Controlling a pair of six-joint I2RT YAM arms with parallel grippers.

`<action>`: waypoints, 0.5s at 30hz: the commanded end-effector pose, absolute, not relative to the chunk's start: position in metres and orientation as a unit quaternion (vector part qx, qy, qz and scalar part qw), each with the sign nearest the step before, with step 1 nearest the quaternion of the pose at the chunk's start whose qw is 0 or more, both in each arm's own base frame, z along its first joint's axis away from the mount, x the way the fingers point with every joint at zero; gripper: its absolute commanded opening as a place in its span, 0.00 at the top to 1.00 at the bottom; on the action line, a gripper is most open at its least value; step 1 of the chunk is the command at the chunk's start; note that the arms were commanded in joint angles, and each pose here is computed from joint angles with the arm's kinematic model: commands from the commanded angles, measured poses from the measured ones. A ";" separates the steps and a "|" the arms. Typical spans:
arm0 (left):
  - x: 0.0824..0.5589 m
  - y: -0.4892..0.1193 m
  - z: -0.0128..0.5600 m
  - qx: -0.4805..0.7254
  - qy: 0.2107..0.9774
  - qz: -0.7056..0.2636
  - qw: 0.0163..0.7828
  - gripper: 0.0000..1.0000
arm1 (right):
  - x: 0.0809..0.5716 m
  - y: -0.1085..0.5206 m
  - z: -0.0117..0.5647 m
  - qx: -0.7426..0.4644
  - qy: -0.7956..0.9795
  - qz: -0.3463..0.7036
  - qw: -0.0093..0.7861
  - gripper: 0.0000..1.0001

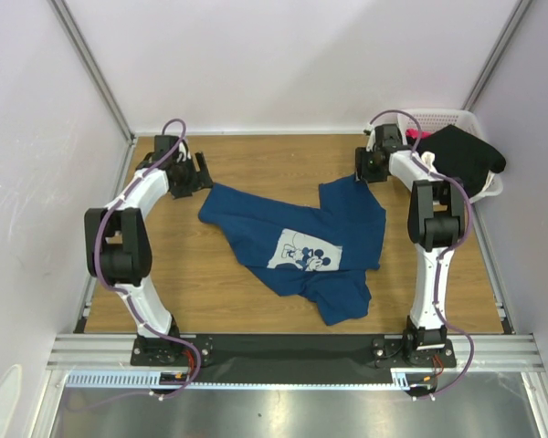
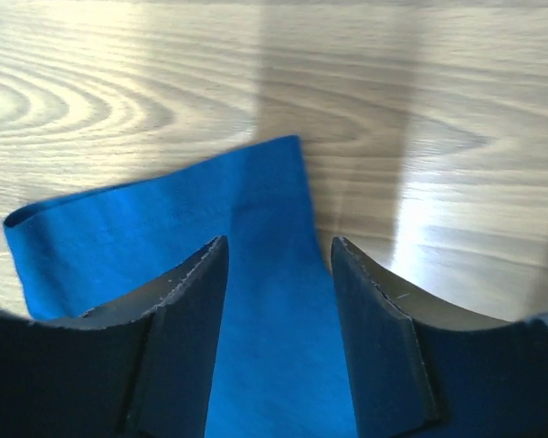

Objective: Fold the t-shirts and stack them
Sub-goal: Flatten the tshirt out

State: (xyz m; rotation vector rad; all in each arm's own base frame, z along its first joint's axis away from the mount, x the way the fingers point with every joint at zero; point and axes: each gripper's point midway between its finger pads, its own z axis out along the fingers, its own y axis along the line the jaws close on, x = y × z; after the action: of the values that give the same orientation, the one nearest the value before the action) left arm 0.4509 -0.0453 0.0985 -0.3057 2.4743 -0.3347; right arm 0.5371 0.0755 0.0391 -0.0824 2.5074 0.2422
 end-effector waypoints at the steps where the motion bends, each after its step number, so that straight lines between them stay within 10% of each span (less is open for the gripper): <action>1: 0.461 -0.040 0.098 -0.103 0.934 -0.120 0.319 0.19 | 0.536 0.081 0.024 -0.044 0.952 0.095 0.286 0.46; 8: 0.465 -0.037 0.089 -0.099 0.938 -0.108 0.314 0.19 | 0.529 0.077 0.014 -0.042 0.957 0.083 0.275 0.56; 15: 0.475 -0.039 0.078 -0.096 0.941 -0.112 0.304 0.21 | 0.533 0.081 0.026 -0.043 0.954 0.079 0.285 1.00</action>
State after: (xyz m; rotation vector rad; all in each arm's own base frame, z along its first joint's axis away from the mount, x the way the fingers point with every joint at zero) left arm 0.4559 -0.0425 0.0656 -0.2936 2.5445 -0.3049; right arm 0.5348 0.0783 0.0248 -0.1074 2.5368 0.2313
